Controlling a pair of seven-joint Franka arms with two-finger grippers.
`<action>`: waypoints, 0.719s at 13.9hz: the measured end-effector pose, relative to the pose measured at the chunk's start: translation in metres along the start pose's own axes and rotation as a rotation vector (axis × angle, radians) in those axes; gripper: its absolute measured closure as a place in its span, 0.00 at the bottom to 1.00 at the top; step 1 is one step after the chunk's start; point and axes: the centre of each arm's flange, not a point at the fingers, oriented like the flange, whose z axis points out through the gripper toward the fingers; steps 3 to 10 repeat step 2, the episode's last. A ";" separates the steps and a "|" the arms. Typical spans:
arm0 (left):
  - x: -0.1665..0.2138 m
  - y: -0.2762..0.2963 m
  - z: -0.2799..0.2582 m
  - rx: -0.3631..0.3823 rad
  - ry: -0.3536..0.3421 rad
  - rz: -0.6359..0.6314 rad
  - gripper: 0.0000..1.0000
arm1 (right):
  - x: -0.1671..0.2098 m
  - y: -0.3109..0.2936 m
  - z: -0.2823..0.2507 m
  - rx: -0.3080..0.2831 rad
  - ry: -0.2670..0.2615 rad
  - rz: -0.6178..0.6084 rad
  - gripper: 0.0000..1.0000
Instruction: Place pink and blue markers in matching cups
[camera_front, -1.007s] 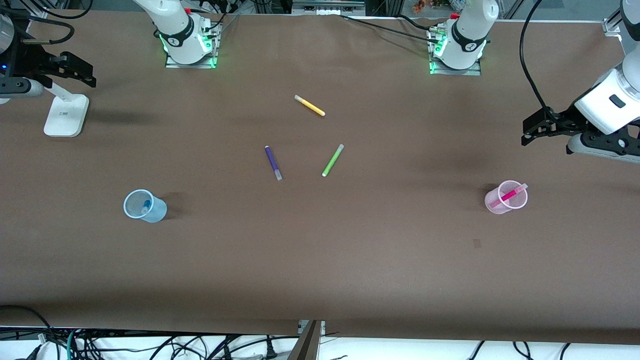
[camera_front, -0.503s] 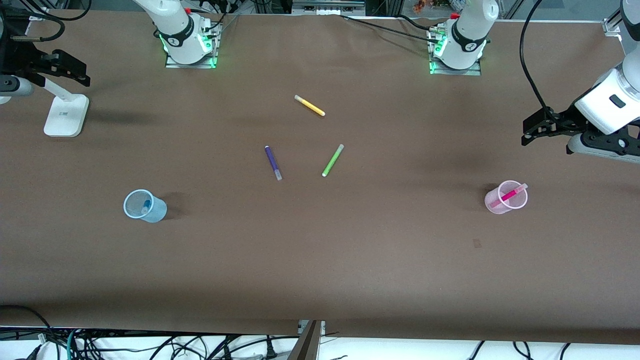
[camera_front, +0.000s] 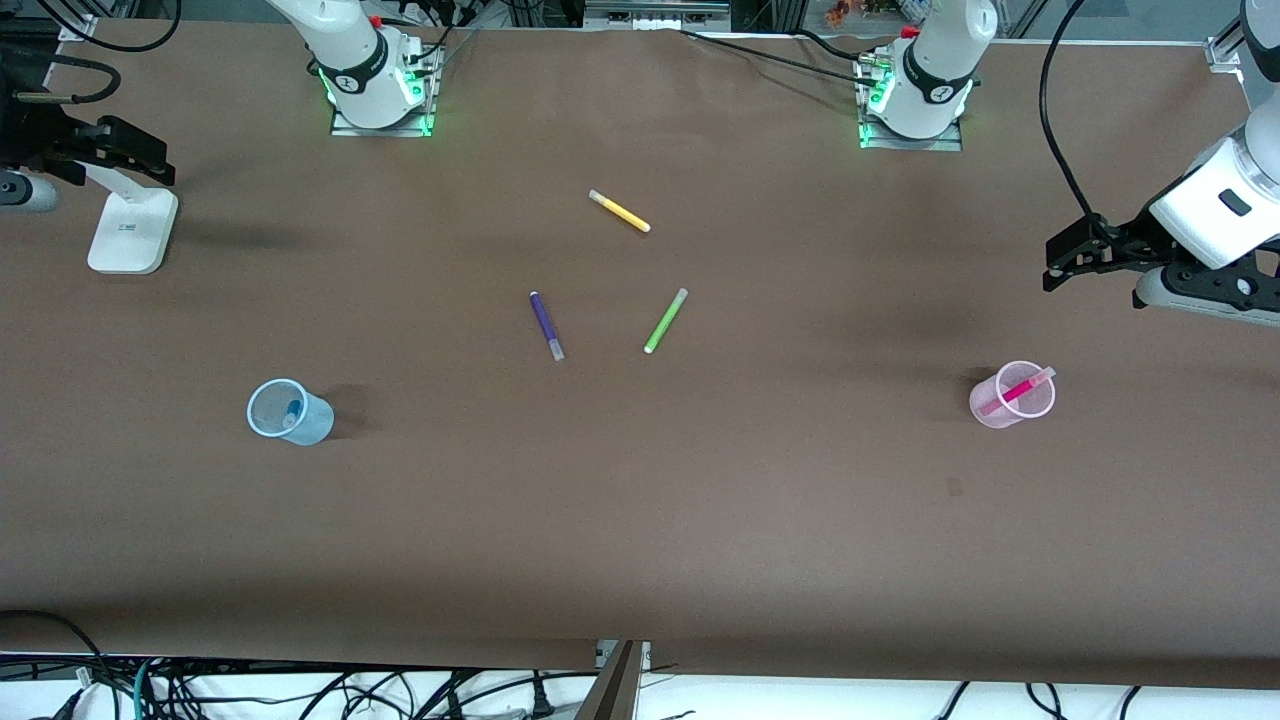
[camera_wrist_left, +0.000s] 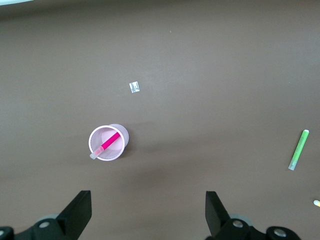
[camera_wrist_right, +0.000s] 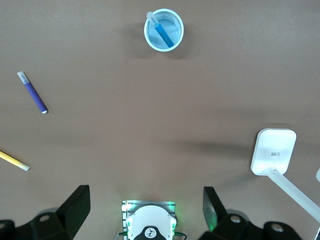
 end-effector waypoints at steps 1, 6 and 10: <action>0.000 0.000 0.000 0.000 0.000 0.000 0.00 | 0.000 0.000 0.000 0.000 0.000 0.000 0.00; 0.000 0.000 0.000 0.000 0.000 0.000 0.00 | 0.000 0.000 -0.001 0.000 0.001 0.000 0.00; 0.000 0.000 0.000 0.000 0.000 0.000 0.00 | 0.000 0.000 -0.001 0.000 0.001 0.000 0.00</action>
